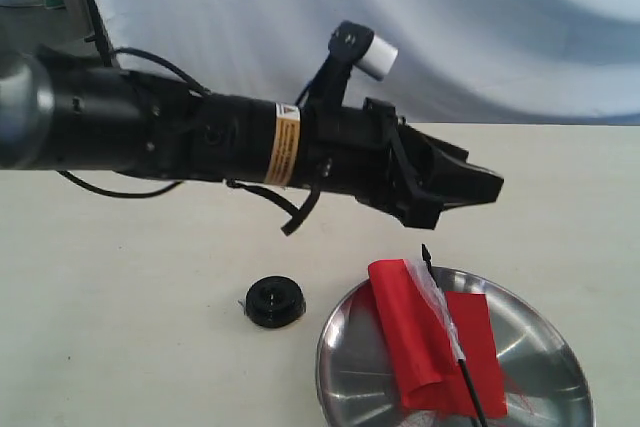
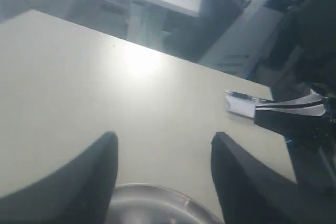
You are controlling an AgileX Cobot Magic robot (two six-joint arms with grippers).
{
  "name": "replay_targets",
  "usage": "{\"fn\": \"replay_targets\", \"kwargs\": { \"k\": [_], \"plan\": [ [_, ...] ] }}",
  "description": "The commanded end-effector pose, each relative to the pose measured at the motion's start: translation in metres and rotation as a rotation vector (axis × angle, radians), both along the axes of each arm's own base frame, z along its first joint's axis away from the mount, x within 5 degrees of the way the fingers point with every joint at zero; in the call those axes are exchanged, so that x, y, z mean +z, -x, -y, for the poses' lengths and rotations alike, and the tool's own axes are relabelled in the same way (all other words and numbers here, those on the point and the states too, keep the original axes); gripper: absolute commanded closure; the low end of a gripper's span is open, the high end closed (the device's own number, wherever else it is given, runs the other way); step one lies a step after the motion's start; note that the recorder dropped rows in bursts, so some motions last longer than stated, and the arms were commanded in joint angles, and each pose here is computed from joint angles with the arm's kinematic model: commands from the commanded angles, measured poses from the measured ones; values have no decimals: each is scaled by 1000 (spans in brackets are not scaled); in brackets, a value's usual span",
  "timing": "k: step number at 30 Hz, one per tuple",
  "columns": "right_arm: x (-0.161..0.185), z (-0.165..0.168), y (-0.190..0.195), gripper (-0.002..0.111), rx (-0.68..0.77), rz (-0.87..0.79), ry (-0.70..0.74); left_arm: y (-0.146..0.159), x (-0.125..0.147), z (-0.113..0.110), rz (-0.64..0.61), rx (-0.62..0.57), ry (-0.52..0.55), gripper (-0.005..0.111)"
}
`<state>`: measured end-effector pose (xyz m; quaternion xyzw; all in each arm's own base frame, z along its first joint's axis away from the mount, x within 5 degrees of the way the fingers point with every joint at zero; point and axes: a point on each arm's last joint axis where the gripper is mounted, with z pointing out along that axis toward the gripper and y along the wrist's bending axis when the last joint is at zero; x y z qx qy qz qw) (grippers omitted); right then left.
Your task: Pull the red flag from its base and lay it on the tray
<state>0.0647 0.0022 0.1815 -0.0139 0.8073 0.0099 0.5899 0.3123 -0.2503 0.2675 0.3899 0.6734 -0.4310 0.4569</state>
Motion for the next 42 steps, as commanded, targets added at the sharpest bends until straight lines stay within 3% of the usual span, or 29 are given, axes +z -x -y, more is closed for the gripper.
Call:
{"fn": "replay_targets", "kwargs": {
  "k": [1,7,13,20,27,33,37,42],
  "plan": [
    [0,0,0,109,-2,-1,6,10,45,-19,134,134,-72,61],
    [0,0,0,109,-2,-1,6,26,99,-57,331,400,-169,85],
    [0,0,0,109,-2,-1,6,51,116,-96,495,608,-277,105],
    [0,0,0,109,-2,-1,6,85,116,-138,585,806,-359,107],
    [0,0,0,109,-2,-1,6,131,120,-162,544,827,-223,107],
    [0,0,0,109,-2,-1,6,174,112,-177,488,770,-69,107],
    [0,0,0,109,-2,-1,6,196,95,-183,478,706,-26,107],
    [0,0,0,109,-2,-1,6,205,59,-187,364,703,-21,107]
  ]
}}
